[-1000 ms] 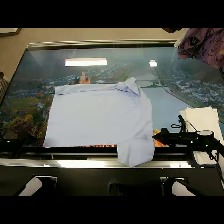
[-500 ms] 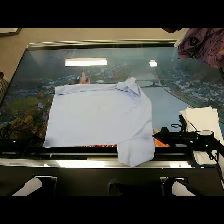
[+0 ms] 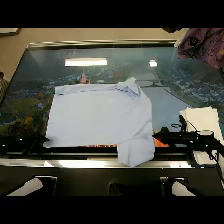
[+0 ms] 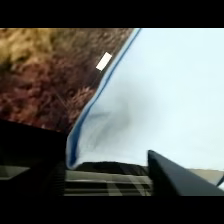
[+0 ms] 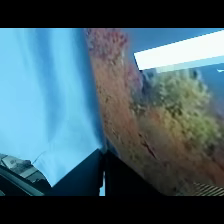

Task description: Fold the clothes and pants, and hang the long-sleeved shirts on hangers.

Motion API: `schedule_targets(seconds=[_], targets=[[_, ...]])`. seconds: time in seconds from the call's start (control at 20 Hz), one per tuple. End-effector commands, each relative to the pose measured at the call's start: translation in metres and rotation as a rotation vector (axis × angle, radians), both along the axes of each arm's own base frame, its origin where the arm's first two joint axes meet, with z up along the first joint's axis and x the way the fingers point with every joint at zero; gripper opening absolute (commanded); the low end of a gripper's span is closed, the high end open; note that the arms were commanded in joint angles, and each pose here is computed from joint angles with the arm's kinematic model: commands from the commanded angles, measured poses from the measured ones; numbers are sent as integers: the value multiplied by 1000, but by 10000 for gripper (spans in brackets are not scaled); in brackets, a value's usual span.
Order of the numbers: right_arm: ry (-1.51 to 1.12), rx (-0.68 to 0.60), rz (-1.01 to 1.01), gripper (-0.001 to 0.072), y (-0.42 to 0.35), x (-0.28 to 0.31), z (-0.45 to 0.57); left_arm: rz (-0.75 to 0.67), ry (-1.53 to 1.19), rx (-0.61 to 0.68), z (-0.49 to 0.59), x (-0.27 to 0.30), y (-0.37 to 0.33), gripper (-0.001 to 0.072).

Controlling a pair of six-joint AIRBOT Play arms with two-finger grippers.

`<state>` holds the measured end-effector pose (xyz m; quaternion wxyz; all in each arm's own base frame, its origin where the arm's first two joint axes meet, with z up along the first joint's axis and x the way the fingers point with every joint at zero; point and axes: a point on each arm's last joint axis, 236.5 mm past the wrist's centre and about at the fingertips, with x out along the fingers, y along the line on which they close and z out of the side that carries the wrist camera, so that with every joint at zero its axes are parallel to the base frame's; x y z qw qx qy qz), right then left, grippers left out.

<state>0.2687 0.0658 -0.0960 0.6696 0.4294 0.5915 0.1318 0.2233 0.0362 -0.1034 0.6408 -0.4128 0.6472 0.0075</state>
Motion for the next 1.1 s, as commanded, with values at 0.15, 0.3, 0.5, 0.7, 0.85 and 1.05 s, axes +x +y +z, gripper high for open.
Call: schedule_targets(seconds=[0.15, 0.3, 0.5, 0.7, 0.85, 1.05], targets=[[20, 62, 23, 29, 11, -7, 9, -44, -12, -18, -7, 11, -14, 19], [-39, 152, 70, 28, 22, 2, 40, -7, -141, -53, 25, 57, -19, 17], [-282, 48, 86, 27, -5, 67, 118, -92, -382, 59, 113, 143, -18, 16], [-652, -172, 131, 27, -16, 139, 258, -142, -745, 235, 268, 222, -22, 16], [-929, -370, 150, 27, -1, 158, 385, -125, -1030, 384, 410, 234, -22, 16], [-1248, -561, 79, 28, 4, 99, 543, -9, -1323, 621, 572, 171, -14, 16]])
